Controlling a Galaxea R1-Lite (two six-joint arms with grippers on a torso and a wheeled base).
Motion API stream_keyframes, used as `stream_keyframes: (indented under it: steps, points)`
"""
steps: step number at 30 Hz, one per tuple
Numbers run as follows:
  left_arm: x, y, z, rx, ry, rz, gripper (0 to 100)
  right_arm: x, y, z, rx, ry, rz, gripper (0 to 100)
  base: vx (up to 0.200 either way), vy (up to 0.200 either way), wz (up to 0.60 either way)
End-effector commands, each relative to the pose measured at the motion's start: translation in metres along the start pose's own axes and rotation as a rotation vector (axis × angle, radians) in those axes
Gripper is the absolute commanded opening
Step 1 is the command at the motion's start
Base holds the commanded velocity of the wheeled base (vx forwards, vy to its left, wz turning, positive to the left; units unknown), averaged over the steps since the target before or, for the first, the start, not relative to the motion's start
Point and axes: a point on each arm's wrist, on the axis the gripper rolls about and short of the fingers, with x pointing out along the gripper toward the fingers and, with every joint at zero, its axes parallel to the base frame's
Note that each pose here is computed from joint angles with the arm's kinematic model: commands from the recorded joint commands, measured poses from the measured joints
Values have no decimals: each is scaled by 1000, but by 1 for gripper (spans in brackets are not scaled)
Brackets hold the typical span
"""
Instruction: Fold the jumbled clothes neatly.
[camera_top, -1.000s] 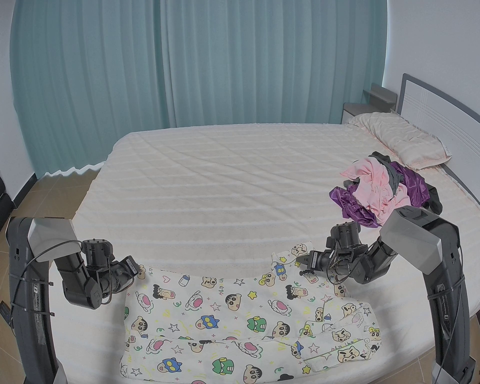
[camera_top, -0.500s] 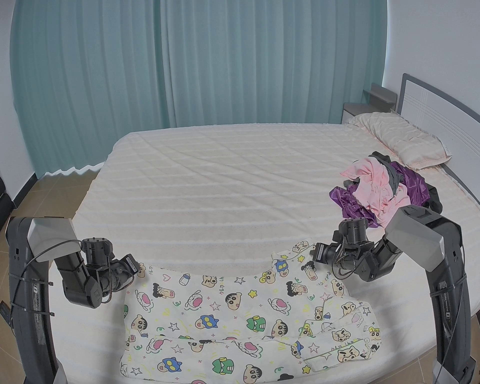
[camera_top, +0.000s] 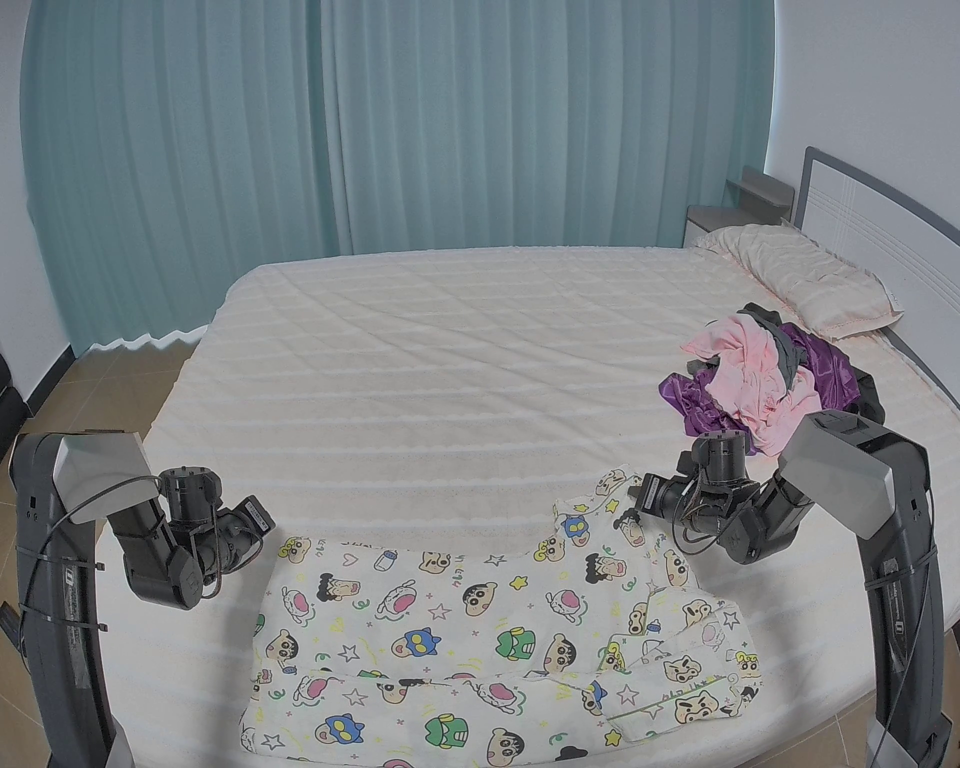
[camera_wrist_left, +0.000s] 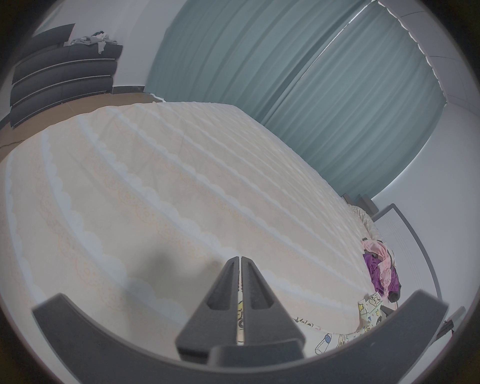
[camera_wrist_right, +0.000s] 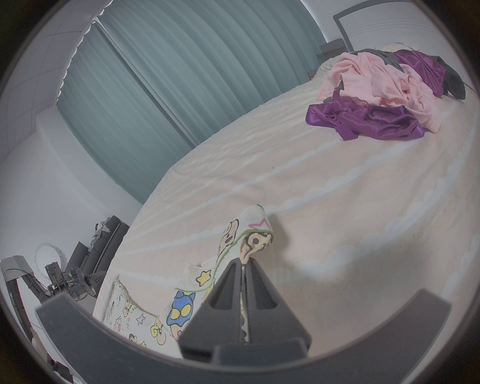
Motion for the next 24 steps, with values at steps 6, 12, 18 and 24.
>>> stream_keyframes:
  steps: [6, 12, 18, 24]
  points:
    - [0, 1, -1, 4, 18, -2, 0, -1, 0, -4, -2, 10, -2, 0, 0, 0, 0]
    - [4, -1, -1, 17, 83, -4, 100, -1, 1, -4, -2, 10, -2, 0, 0, 0, 0]
    - [5, 0, -2, 82, 130, -58, 100, 0, 5, -5, -8, 12, 4, 0, 0, 0, 0]
    - [7, -4, -5, 119, 181, -98, 100, 0, 6, -6, -11, 13, 5, 0, 0, 0, 0]
